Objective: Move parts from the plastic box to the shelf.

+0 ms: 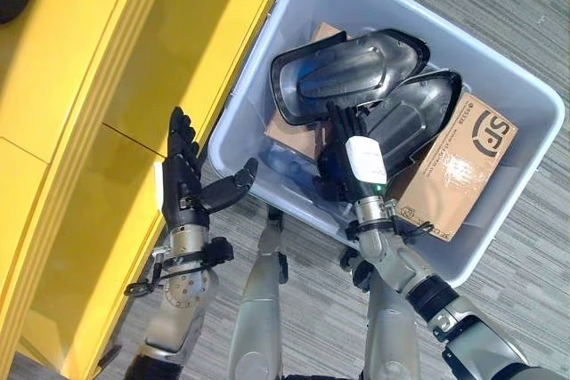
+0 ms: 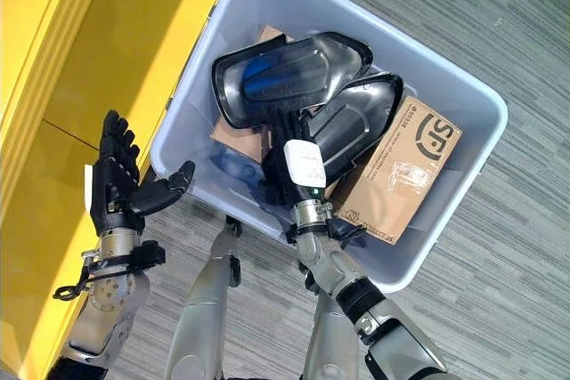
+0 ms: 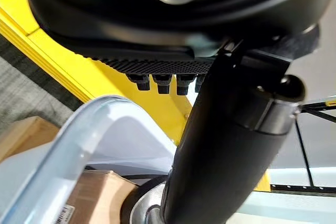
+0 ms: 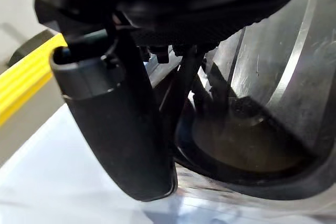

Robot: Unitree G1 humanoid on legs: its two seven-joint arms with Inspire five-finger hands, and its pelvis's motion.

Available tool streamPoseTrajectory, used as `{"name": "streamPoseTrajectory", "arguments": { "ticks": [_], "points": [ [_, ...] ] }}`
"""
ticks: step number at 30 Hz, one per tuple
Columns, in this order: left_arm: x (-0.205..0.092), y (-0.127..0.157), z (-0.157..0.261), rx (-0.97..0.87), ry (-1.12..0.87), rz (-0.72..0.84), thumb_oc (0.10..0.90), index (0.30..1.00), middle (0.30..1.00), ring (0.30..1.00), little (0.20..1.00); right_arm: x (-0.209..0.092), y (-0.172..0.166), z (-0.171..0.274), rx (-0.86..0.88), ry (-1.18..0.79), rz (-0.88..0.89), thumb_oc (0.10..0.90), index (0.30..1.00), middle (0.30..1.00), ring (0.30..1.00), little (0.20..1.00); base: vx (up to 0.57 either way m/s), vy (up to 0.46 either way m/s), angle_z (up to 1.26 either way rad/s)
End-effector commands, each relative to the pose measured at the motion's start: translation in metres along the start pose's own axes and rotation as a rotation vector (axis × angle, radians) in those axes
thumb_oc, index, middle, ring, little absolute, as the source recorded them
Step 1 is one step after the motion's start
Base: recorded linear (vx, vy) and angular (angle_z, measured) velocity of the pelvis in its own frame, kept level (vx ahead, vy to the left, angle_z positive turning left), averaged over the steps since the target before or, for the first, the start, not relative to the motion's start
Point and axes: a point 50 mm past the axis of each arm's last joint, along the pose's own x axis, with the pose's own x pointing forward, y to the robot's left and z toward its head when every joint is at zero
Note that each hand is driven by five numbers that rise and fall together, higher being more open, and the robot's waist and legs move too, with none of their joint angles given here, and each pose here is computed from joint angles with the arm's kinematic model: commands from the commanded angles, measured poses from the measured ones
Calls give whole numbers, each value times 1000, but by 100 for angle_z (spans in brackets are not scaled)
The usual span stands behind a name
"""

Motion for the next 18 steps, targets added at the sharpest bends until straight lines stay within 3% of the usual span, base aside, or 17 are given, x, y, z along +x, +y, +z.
{"name": "streamPoseTrajectory", "arguments": {
  "ticks": [1, 18],
  "points": [
    [6, -11, 47, -67, -272, -80, 900, 1000, 1000, 1000, 1000, 12, -6, -21, -212, -9, 48, 900, 1000, 1000, 1000, 1000, 0, 0, 0],
    [10, -10, 49, -63, -279, -140, 900, 1000, 1000, 1000, 1000, -4, -18, -65, -507, 0, 127, 900, 1000, 1000, 1000, 1000, 0, 0, 0]
  ]
}}
